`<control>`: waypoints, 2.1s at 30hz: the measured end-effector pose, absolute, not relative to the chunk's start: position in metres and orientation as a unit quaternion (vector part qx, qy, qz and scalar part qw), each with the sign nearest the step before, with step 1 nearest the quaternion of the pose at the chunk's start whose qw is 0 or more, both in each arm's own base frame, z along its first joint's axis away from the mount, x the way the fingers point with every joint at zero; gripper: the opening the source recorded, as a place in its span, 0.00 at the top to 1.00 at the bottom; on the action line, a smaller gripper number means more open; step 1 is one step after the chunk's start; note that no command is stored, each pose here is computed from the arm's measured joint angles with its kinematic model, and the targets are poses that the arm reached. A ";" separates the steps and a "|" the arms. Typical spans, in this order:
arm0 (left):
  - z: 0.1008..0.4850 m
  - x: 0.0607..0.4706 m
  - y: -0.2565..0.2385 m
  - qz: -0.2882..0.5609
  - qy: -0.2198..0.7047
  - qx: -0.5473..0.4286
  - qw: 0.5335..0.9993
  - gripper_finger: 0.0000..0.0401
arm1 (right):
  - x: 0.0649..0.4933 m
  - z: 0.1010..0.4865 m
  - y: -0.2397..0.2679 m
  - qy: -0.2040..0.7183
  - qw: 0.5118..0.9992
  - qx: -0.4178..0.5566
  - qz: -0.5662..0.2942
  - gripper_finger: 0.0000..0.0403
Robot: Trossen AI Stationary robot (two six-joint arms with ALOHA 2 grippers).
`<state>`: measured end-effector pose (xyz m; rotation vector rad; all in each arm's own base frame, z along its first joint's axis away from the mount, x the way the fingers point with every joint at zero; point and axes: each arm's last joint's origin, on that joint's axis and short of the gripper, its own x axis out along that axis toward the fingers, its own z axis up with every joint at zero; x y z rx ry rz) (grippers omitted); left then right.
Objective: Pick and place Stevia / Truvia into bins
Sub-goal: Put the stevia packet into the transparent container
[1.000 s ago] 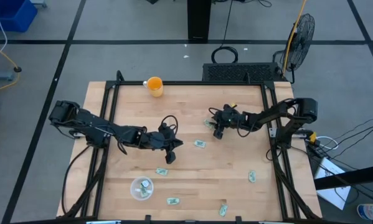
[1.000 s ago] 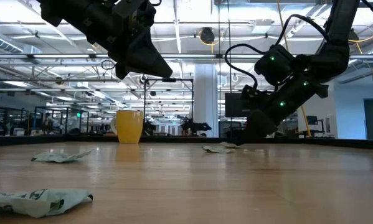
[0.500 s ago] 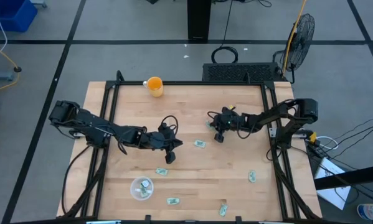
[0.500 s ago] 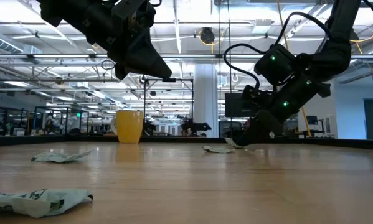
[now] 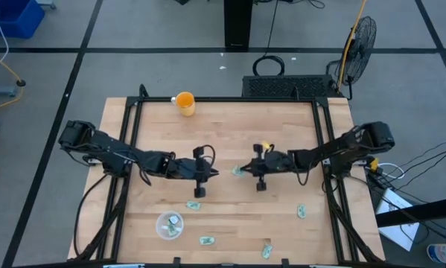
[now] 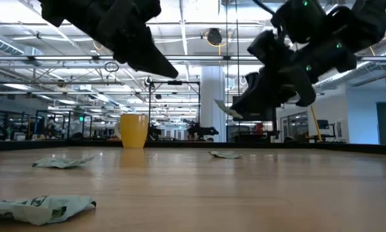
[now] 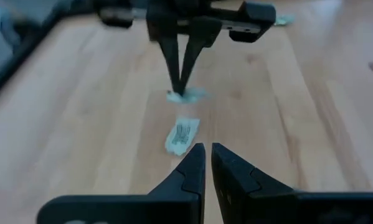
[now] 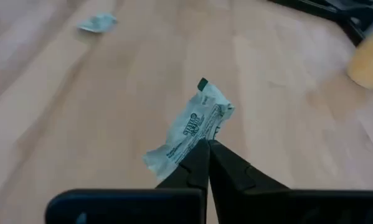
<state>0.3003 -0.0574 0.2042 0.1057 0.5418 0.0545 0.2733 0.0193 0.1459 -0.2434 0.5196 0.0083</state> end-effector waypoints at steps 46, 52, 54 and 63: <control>0.188 0.331 -0.069 -0.029 0.148 0.400 0.904 0.62 | 0.298 0.179 0.022 0.222 0.957 0.174 0.071 1.00; 0.182 0.329 -0.069 -0.050 0.175 0.381 0.906 0.62 | 0.298 0.180 0.022 0.219 0.958 0.170 0.073 1.00; 0.183 0.329 -0.070 -0.048 0.174 0.385 0.905 0.62 | 0.299 0.180 0.022 0.218 0.958 0.170 0.073 1.00; 0.182 0.329 -0.072 -0.053 0.173 0.391 0.902 0.62 | 0.298 0.179 0.022 0.221 0.958 0.170 0.072 1.00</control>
